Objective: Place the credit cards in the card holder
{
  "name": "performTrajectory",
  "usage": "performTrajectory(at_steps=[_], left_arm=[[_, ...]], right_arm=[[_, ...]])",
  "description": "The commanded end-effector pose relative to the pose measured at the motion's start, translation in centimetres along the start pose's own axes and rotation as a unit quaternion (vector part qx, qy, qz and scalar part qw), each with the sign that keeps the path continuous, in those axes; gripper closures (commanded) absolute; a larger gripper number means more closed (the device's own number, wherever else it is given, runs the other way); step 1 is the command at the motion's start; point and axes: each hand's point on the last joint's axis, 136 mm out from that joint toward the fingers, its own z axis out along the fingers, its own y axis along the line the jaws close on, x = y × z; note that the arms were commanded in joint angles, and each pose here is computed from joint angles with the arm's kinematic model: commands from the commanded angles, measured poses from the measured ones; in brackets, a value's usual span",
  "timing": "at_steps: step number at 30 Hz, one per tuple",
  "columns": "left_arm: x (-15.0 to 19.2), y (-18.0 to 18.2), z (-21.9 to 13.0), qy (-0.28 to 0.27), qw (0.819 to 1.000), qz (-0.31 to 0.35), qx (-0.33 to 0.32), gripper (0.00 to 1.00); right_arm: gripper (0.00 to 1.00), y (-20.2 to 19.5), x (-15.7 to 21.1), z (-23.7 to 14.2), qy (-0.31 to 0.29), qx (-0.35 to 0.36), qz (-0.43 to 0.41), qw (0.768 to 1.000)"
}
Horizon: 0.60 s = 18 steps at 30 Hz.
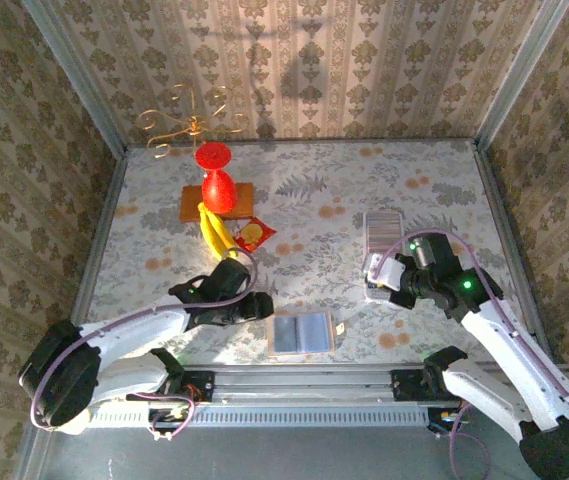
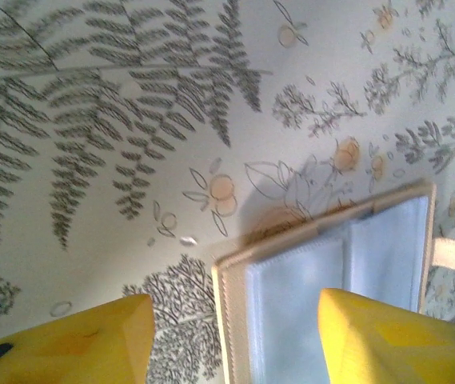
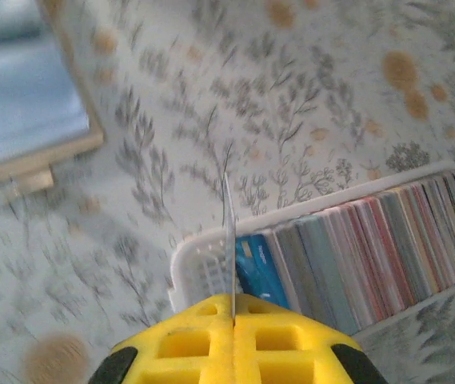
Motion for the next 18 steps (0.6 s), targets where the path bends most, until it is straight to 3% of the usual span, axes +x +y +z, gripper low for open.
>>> performTrajectory(at_steps=[1, 5, 8, 10, 13, 18], left_arm=[[1.1, 0.0, -0.5, 0.009, 1.000, 0.008, -0.006, 0.41], [2.2, -0.2, -0.5, 0.016, 1.000, 0.016, -0.007, 0.40], [2.9, -0.2, -0.6, 0.020, 1.000, 0.023, -0.008, 0.41], [3.0, -0.1, -0.9, 0.019, 0.999, 0.025, -0.008, 0.42], [3.2, -0.3, -0.9, 0.017, 0.999, 0.029, 0.001, 0.42], [3.4, 0.1, -0.5, 0.022, 0.999, 0.031, -0.010, 0.42]], right_arm=[[1.00, 0.4, -2.4, -1.3, -0.033, -0.026, 0.248, 0.968], [1.00, 1.8, -6.6, -1.7, -0.105, -0.071, 0.345, 0.930], [1.00, 0.9, -7.6, -2.1, -0.101, -0.036, 0.380, 0.919], [1.00, 1.6, -8.4, -1.4, -0.103, -0.071, 0.437, 0.891], [1.00, 3.4, -8.7, 1.3, -0.104, -0.129, 0.532, 0.830], [1.00, 6.3, -6.6, 5.9, -0.134, -0.134, 0.615, 0.765]])
